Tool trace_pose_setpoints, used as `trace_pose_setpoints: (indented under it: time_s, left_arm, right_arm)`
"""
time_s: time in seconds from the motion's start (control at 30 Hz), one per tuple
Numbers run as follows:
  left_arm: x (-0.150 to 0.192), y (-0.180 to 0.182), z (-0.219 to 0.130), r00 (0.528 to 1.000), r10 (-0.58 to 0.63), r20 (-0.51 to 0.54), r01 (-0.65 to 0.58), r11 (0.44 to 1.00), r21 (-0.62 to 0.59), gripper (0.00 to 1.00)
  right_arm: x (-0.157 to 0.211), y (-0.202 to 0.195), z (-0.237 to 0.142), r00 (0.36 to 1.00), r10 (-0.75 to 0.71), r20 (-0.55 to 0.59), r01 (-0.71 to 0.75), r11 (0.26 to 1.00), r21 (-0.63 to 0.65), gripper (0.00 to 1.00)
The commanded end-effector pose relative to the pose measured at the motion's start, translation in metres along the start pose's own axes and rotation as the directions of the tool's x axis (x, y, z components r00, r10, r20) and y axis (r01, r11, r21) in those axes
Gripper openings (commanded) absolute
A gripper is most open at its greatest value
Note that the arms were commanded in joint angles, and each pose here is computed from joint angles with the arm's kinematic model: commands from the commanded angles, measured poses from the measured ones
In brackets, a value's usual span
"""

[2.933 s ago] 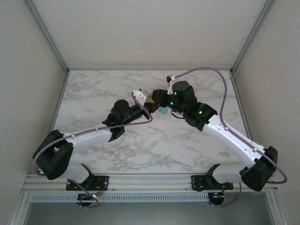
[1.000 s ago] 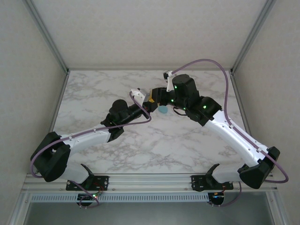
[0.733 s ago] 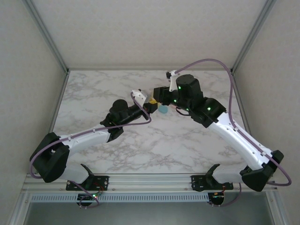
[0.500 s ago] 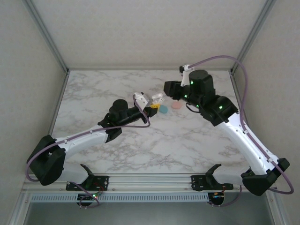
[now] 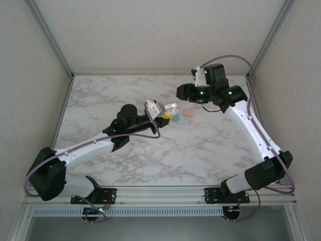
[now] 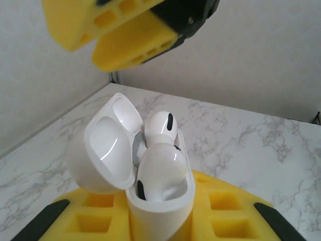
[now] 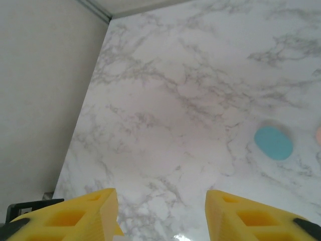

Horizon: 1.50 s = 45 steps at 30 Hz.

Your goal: Insert wireless bluetooth earbuds into charging case

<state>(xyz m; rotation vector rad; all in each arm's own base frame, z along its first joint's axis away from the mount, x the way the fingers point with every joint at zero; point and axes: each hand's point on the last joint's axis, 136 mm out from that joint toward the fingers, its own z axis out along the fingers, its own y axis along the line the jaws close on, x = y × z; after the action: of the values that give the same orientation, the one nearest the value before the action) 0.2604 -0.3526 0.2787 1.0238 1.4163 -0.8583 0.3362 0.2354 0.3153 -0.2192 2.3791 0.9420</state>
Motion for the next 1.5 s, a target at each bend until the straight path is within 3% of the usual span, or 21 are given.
trace_pose_setpoints:
  time_s: [0.0, 0.8, 1.47]
  left_arm:
    - [-0.022, -0.007, 0.000, 0.998, 0.033, 0.047, -0.035, 0.999, 0.037, 0.00]
    - [-0.020, 0.003, 0.007, 0.999, 0.030, 0.040, -0.030, 1.000, 0.006, 0.00]
    - [-0.016, 0.011, 0.005, 0.999, -0.007, 0.034, 0.008, 1.000, -0.026, 0.00]
  right_arm:
    - [0.003, 0.017, -0.002, 0.998, -0.008, -0.055, 0.004, 0.996, -0.087, 0.51]
    - [0.037, 0.025, 0.015, 0.957, -0.082, -0.280, 0.029, 0.982, -0.188, 0.48]
    - [0.051, 0.021, -0.002, 0.963, -0.087, -0.254, 0.045, 0.985, -0.167, 0.47]
